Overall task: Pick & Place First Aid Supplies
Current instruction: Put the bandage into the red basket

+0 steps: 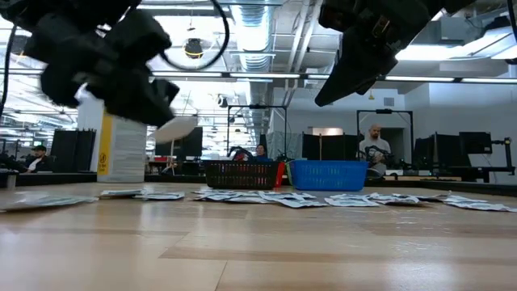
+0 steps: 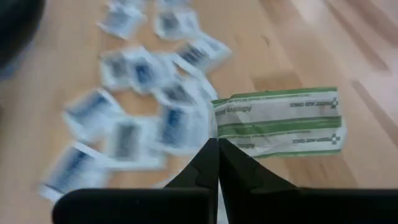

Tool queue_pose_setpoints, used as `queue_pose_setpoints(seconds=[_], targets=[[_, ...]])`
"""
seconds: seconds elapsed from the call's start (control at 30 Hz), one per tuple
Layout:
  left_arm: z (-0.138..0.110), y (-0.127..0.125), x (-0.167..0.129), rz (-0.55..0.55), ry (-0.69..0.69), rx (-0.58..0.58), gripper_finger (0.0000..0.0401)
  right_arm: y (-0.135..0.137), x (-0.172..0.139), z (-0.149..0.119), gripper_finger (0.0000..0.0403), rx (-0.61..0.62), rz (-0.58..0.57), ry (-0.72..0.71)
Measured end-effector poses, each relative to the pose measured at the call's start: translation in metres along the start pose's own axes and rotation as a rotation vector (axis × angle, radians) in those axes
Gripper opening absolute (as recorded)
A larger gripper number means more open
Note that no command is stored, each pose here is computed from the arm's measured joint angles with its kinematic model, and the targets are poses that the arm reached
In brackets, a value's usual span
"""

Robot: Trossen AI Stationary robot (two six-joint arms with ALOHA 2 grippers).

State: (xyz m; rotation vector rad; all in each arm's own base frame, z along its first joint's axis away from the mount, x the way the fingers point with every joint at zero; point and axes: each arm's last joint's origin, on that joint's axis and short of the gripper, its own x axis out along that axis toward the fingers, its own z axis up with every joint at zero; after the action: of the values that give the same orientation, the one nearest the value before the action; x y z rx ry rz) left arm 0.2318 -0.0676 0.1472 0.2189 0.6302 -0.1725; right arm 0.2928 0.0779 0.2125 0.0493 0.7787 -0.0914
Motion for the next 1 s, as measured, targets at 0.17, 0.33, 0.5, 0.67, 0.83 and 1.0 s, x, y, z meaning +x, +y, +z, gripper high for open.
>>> queue_pose_setpoints(seconds=[0.17, 0.33, 0.5, 0.67, 0.83, 1.0], targets=[[0.014, 0.022, -0.017, 0.174, -0.084, 0.034, 0.0007, -0.005, 0.001, 0.000, 0.0001, -0.006, -0.015, 0.013], [0.025, 0.060, -0.037, 0.481, -0.181, -0.072, 0.0007, -0.008, 0.002, -0.001, 0.0001, -0.005, -0.027, 0.033], [0.028, 0.116, -0.048, 0.691, -0.308, -0.202, 0.0007, -0.009, 0.002, -0.001, 0.0001, 0.019, -0.031, 0.033], [0.028, 0.176, -0.049, 0.783, -0.288, -0.269, 0.0008, -0.010, 0.002, -0.001, 0.0001, 0.068, -0.036, 0.036], [0.029, 0.230, -0.037, 0.781, -0.278, -0.326, 0.0008, -0.010, 0.002, -0.001, 0.0001, 0.086, -0.036, 0.036], [0.021, 0.265, -0.016, 0.806, -0.227, -0.358, 0.0008, -0.010, 0.002, -0.001, 0.0001, 0.105, -0.035, 0.033]])
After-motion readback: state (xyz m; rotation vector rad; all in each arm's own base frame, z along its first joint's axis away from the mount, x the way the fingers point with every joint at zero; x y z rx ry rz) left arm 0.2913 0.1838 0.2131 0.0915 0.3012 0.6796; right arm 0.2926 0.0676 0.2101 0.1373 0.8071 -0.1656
